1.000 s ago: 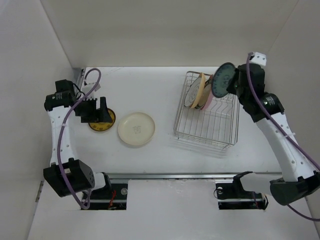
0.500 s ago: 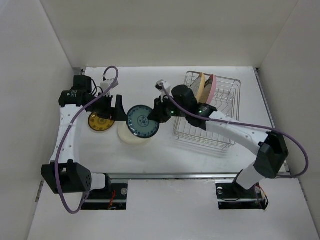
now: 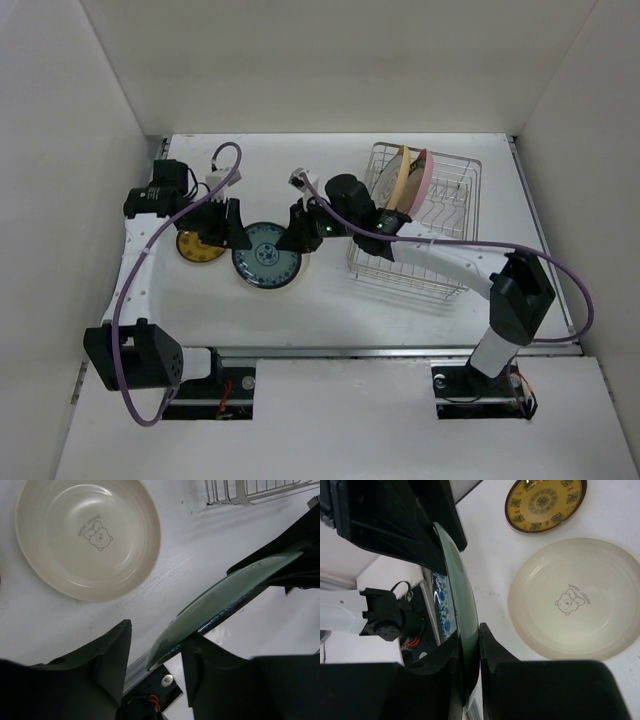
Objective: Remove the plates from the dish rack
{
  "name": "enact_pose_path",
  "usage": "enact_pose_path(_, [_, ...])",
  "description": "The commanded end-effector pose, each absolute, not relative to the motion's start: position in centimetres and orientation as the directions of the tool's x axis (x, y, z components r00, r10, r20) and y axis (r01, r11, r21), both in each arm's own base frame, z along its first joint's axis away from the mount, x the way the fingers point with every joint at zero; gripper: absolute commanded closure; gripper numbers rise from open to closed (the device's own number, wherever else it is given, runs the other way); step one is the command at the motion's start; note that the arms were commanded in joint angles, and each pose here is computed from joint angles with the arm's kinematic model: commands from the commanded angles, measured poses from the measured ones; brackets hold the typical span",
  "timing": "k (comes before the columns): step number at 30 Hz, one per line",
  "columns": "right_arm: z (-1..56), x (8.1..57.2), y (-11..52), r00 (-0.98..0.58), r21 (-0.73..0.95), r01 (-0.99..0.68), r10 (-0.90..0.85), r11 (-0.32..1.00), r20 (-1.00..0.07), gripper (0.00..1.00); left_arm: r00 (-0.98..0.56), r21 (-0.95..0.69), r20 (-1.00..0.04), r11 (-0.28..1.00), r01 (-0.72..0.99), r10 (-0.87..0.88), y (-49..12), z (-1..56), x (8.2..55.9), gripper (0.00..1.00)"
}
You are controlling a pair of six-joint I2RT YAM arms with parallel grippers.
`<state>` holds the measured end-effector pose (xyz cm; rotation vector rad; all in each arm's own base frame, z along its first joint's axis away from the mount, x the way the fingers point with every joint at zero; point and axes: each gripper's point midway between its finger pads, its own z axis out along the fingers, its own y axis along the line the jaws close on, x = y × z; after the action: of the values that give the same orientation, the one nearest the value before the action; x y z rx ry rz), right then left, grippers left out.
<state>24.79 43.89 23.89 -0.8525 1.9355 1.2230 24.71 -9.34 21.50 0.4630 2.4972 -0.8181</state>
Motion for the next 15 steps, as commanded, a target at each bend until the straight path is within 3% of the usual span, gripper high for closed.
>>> enact_pose_path(1, [29.4,24.0,46.2,-0.468,0.451,-0.875,-0.064,0.178,-0.881,1.0,-0.822,-0.497,-0.533,0.711,0.497,0.202,-10.2,21.8,23.4,0.69])
enact_pose_path(4, [29.7,24.2,46.4,-0.471,0.456,-0.873,-0.055,0.174,-0.88,1.0,-0.835,-0.525,-0.491,0.68,0.512,0.248,-10.9,21.8,22.0,0.85])
enact_pose_path(5, [29.7,24.2,46.4,-0.471,0.456,-0.873,-0.055,0.174,-0.88,1.0,-0.827,-0.538,-0.492,0.652,0.534,0.272,-11.1,21.8,21.6,0.98])
enact_pose_path(11, [29.3,24.4,46.4,-0.478,0.46,-0.867,-0.059,0.192,-0.876,0.98,-0.835,-0.553,-0.465,0.64,0.534,0.295,-11.2,21.8,21.0,1.0])
enact_pose_path(13, [29.4,25.1,46.4,-0.48,0.458,-0.859,-0.051,0.227,-0.876,0.88,-0.832,-0.51,-0.485,0.686,0.519,0.268,-10.8,22.2,21.8,1.0])
enact_pose_path(15, [29.2,25.4,46.2,-0.493,0.463,-0.848,-0.059,0.259,-0.868,0.71,-0.833,-0.468,-0.491,0.73,0.498,0.254,-10.1,22.0,22.6,1.0])
